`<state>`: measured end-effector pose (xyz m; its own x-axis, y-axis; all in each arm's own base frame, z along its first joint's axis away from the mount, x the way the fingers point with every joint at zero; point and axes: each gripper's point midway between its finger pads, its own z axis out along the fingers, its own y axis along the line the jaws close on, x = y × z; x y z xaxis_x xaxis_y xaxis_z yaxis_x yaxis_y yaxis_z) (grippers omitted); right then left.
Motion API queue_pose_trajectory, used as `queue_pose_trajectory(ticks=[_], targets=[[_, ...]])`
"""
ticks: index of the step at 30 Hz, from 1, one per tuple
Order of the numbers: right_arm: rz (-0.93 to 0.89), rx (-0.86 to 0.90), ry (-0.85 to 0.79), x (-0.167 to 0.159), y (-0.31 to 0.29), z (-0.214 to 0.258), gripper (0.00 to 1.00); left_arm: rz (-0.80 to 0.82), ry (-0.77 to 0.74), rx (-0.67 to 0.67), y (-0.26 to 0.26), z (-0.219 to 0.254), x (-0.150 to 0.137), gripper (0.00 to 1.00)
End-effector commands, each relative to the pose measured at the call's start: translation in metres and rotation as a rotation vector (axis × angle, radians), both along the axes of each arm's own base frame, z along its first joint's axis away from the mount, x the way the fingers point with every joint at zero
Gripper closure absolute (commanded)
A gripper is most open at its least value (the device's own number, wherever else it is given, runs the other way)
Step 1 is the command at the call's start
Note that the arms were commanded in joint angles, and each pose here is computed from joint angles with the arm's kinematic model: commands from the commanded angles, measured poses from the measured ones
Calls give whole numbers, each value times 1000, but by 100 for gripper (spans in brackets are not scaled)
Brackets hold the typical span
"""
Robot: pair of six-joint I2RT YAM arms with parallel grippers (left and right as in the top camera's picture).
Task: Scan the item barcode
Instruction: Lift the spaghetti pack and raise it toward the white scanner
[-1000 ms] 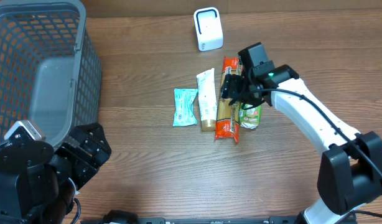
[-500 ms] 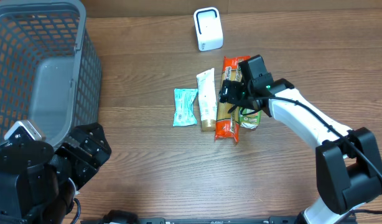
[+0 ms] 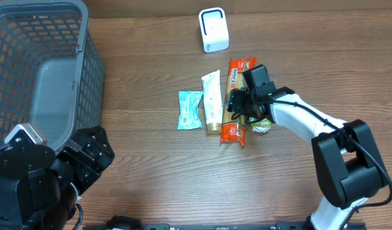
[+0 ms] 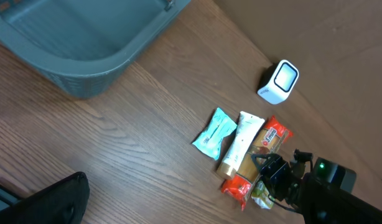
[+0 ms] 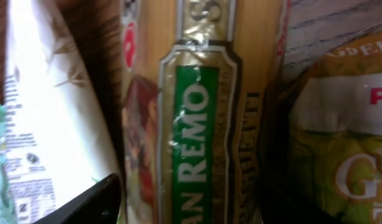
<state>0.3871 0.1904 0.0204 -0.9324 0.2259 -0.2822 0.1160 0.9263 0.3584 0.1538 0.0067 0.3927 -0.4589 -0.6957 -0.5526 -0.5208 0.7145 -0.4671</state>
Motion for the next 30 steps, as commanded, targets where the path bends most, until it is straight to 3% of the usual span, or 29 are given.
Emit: queue_pose_trajectory(ticks=[1, 6, 10, 14, 17, 25, 30], targets=[[-111, -119, 47, -4, -26, -28, 30, -5, -3, 8, 1, 1, 0, 0], [-111, -76, 64, -5, -19, -30, 44, -5, -3, 8, 1, 1, 0, 1], [-90, -26, 79, -5, -11, -24, 65, -5, -3, 8, 1, 1, 0, 0], [-110, -13, 84, 3, -16, -3, 75, -5, -3, 8, 1, 1, 0, 0], [-129, 17, 106, 8, -23, 21, 96, -5, -3, 8, 1, 1, 0, 0], [-79, 322, 240, -1, -12, 57, 96, -5, -3, 8, 1, 1, 0, 0], [127, 623, 233, -9, 14, 98, 96, -5, -3, 8, 1, 1, 0, 0]])
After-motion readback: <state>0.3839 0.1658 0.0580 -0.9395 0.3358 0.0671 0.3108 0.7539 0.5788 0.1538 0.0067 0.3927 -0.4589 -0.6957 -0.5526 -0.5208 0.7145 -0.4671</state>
